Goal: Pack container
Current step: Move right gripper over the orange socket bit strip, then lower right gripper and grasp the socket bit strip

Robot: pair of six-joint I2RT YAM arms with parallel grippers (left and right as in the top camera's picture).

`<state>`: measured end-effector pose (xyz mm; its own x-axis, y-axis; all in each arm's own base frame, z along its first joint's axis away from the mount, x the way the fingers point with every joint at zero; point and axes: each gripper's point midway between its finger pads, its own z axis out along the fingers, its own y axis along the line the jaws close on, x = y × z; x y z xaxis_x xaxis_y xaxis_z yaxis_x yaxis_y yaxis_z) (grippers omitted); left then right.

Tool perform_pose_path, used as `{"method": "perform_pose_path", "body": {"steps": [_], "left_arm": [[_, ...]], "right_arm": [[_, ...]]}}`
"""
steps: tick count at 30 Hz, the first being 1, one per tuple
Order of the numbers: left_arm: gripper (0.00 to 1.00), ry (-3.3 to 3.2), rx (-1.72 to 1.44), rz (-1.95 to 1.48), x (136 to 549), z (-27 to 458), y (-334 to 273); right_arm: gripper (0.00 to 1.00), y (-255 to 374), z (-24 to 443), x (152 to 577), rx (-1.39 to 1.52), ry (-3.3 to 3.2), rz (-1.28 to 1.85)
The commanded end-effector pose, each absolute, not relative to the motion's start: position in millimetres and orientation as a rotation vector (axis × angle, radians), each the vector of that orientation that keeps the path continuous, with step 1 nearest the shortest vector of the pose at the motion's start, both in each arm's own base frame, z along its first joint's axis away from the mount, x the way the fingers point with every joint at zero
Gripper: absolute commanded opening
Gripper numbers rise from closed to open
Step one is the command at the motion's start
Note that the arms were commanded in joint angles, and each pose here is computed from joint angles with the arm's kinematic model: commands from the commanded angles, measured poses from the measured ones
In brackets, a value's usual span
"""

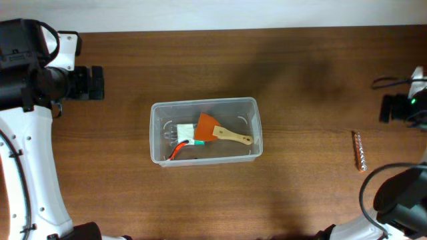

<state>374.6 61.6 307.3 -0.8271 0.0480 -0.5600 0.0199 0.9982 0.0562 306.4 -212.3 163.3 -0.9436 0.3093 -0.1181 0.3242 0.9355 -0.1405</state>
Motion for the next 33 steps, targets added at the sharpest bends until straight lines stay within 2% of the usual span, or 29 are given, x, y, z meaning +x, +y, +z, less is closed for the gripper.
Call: {"method": "perform_pose_path", "body": {"steps": [1,4,10,14,33], "left_arm": [[0.99,2.554,0.025,0.047,375,304,62],[0.99,2.554,0.025,0.047,375,304,62],[0.99,2.555,0.025,0.047,375,304,62],[0.99,2.554,0.025,0.047,375,304,62],[0.99,2.555,0.025,0.047,375,304,62]], "right_arm": [[0.99,-199,114,294,0.358,3.092,-0.16],[0.99,-197,81,290,0.352,3.098,-0.157],[0.99,-186,45,295,0.259,3.055,-0.085],[0.99,-172,31,301,0.167,3.009,0.031],[0.99,-169,-8,292,0.18,3.09,0.079]]}}
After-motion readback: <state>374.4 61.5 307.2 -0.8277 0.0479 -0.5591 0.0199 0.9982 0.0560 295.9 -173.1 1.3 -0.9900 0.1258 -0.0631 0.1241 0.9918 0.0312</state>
